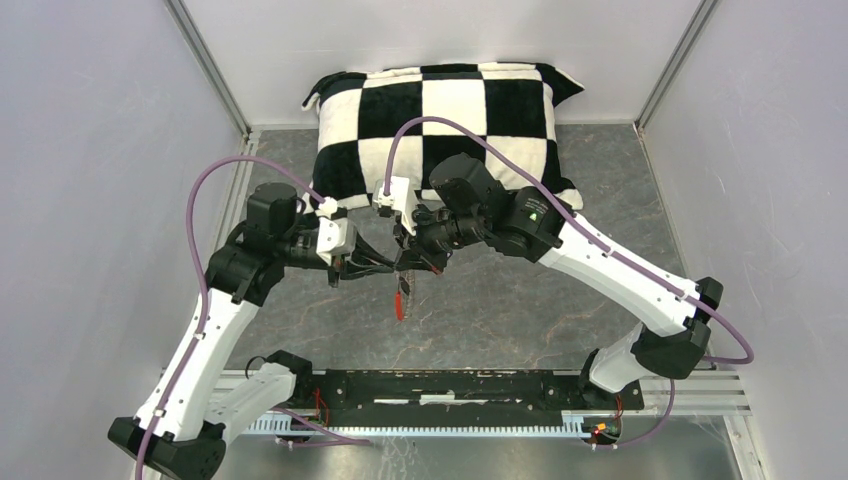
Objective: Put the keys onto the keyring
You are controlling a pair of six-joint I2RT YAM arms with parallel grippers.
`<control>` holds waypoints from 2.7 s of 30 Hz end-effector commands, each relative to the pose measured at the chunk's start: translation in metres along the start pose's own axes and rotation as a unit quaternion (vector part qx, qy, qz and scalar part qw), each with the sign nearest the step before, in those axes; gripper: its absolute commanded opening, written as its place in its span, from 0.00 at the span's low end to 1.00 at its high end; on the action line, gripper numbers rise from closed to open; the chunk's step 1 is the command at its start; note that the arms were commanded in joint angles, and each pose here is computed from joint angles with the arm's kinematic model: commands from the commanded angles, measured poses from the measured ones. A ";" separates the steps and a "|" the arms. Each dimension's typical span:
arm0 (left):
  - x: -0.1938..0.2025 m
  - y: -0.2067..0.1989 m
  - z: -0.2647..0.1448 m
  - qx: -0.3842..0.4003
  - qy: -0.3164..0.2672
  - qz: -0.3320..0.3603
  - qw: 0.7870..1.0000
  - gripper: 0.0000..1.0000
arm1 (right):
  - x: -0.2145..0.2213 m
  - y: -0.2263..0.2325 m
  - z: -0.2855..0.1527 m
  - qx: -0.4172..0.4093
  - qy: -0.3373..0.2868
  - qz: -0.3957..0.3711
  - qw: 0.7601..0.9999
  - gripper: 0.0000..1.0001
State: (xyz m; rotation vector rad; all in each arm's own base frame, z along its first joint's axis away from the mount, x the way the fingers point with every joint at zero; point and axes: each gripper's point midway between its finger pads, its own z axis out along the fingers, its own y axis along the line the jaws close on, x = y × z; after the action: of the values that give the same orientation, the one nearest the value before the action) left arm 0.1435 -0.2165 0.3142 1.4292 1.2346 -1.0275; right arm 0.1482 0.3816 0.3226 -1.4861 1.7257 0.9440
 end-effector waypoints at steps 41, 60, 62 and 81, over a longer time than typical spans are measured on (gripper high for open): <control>-0.003 -0.005 -0.006 0.016 0.041 0.083 0.996 0.16 | -0.033 0.011 -0.003 -0.016 -0.048 -0.026 0.998 0.00; -0.061 0.004 -0.003 -0.031 -0.072 0.032 0.996 0.02 | -0.073 -0.018 -0.069 0.094 -0.189 0.011 0.977 0.39; -0.074 0.004 -0.004 -0.041 -0.101 0.023 0.994 0.02 | -0.074 -0.017 -0.085 0.101 -0.224 0.019 0.969 0.41; -0.127 0.001 -0.015 -0.058 -0.187 0.034 0.980 0.02 | -0.080 0.019 -0.094 -0.008 -0.326 0.055 0.944 0.39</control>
State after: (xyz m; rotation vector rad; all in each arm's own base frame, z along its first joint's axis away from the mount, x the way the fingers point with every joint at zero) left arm 0.1363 -0.2277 0.4183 1.1260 1.0199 -1.1034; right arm 0.1477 0.3442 0.4110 -0.9579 1.4331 1.2384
